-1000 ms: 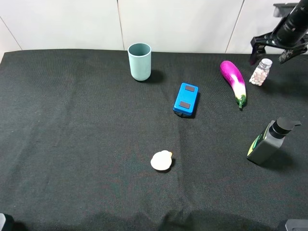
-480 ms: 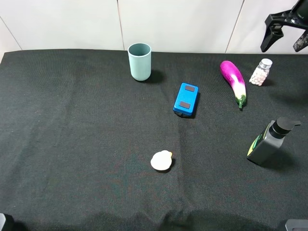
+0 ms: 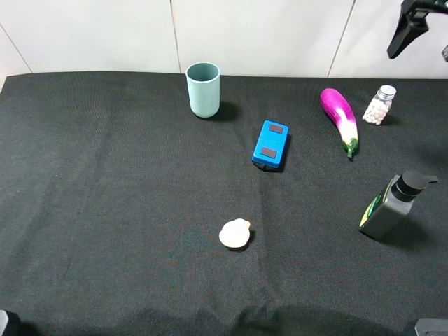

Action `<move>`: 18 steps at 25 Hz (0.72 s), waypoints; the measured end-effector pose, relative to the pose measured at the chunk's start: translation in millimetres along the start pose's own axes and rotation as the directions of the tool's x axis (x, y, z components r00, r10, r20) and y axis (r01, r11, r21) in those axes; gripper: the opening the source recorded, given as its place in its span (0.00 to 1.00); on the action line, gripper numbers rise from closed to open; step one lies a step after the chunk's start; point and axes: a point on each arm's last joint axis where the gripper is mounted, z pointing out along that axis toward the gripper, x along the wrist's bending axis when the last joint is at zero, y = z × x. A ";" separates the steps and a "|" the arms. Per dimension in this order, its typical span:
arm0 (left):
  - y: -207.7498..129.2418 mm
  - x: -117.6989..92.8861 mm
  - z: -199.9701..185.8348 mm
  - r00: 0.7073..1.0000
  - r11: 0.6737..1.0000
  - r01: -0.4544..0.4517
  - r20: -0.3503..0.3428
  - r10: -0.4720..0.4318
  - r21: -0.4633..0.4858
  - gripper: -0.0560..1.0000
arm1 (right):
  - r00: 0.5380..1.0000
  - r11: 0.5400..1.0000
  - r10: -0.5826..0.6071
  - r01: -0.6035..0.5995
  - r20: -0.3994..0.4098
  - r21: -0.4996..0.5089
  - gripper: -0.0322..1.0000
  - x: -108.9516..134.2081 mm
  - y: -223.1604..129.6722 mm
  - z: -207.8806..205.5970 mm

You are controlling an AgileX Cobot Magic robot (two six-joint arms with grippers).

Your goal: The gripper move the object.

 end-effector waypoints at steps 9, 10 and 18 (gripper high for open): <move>0.0 0.0 0.0 1.000 1.000 0.000 0.000 0.000 0.000 0.89 | 1.000 0.999 0.025 -0.025 -0.011 -0.035 0.70 10.6 -39.2 -33.8; 0.0 0.0 0.0 1.000 1.000 0.000 0.000 0.000 0.000 0.89 | 1.000 0.999 0.026 -0.027 -0.012 -0.035 0.70 11.6 -44.7 -36.4; 0.1 0.0 0.0 1.000 1.000 0.000 0.000 0.000 -0.001 0.89 | 1.000 0.995 0.017 -0.017 -0.004 -0.093 0.70 21.9 -96.8 -69.9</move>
